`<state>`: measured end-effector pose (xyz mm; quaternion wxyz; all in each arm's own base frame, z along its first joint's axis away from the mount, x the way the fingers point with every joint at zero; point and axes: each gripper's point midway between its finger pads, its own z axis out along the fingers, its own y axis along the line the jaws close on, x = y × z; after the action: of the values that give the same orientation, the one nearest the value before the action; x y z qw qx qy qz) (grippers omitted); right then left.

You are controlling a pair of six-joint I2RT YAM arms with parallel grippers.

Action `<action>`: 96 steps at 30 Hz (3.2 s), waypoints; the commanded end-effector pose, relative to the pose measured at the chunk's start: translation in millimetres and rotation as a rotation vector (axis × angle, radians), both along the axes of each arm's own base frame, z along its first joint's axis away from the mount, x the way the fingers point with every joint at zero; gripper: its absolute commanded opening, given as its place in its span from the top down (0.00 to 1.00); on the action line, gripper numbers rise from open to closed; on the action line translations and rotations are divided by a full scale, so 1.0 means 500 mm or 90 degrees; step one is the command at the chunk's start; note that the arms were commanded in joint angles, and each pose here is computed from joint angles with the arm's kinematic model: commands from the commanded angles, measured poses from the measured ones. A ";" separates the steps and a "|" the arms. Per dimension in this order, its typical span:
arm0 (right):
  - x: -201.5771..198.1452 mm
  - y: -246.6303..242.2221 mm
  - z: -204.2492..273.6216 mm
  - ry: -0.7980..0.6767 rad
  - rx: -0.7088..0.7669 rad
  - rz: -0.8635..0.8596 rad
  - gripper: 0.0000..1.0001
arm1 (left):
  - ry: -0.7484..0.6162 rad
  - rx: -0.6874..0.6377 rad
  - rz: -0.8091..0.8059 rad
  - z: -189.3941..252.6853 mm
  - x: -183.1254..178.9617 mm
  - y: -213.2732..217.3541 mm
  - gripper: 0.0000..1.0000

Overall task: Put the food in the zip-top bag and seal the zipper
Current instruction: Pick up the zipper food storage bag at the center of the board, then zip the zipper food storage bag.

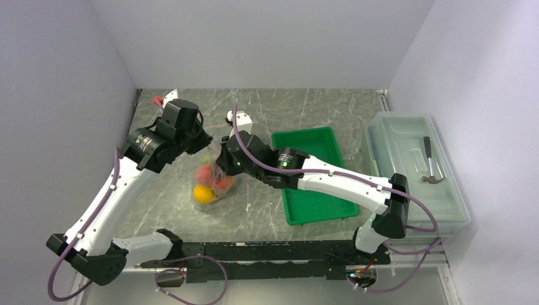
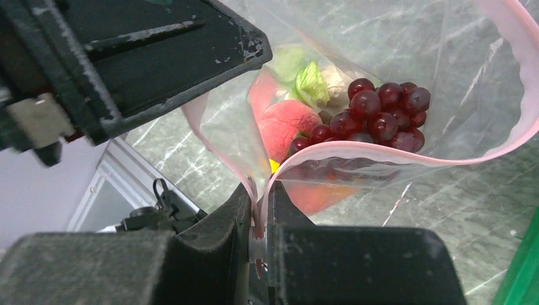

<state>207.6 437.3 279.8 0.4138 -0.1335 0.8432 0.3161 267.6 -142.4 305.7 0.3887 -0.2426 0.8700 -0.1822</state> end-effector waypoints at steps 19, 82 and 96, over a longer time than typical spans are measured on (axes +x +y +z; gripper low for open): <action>-0.095 -0.084 0.221 -0.227 -0.134 0.351 1.00 | -0.272 0.117 -0.153 0.212 -0.056 0.058 0.16; -0.218 -0.143 0.259 -0.227 -0.142 0.592 1.00 | -0.497 -0.049 -0.947 0.116 -0.336 -0.169 0.21; -0.219 -0.151 0.259 -0.221 -0.134 0.584 1.00 | -0.507 0.018 -0.924 0.104 -0.318 -0.156 1.00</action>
<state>100.0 363.6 371.7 0.2975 -0.6015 0.6690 0.3196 104.8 -223.9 352.6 0.4311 0.4550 0.6195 -0.4726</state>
